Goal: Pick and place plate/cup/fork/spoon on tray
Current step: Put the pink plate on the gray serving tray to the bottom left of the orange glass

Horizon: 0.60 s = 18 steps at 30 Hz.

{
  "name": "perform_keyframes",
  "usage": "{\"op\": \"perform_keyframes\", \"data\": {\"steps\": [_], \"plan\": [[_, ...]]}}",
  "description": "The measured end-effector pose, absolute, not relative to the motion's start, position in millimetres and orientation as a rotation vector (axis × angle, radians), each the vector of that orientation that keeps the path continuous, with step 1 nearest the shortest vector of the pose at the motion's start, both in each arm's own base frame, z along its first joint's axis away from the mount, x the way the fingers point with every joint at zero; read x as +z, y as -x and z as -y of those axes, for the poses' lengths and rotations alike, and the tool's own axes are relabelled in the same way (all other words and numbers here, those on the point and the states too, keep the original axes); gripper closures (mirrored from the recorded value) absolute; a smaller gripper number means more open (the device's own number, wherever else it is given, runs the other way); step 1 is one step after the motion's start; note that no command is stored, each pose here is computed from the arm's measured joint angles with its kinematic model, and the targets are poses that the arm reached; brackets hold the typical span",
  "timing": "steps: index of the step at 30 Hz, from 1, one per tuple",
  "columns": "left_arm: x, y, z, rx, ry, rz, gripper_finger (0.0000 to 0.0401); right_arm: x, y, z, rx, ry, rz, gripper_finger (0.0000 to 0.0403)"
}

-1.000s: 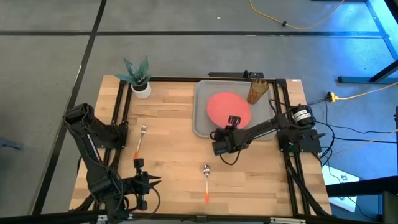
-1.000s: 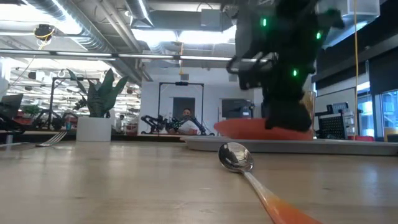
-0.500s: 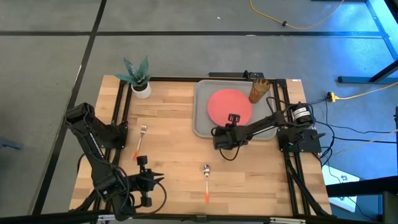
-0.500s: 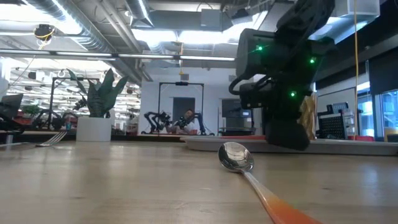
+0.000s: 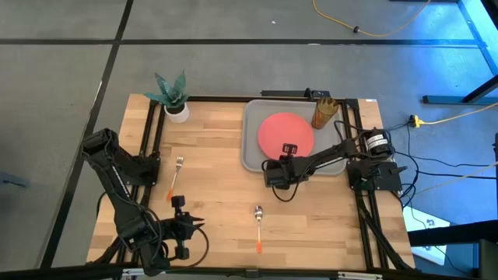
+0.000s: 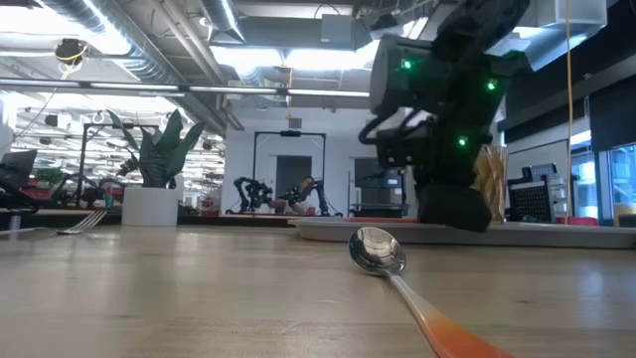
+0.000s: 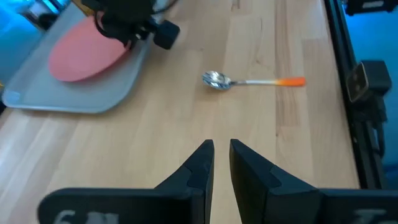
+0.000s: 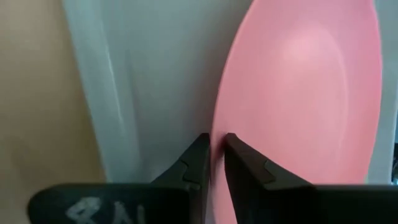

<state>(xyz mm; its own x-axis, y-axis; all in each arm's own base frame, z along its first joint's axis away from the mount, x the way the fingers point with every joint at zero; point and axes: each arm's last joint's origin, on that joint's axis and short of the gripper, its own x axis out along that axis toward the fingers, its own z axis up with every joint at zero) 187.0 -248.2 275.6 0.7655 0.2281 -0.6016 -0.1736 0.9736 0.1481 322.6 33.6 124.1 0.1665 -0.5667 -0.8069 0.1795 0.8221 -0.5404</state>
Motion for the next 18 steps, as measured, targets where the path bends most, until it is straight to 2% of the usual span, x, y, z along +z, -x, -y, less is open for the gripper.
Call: {"op": "perform_keyframes", "data": {"steps": [7, 18], "plan": [[274, -186, 249, 0.179, -0.064, -0.724, 0.0357, 137, -328, -36, -0.548, 0.372, -1.322, 0.0350], [274, -186, 249, 0.179, -0.065, -0.726, 0.0357, 138, -325, -35, -0.570, 0.360, -1.354, 0.0350]]}}
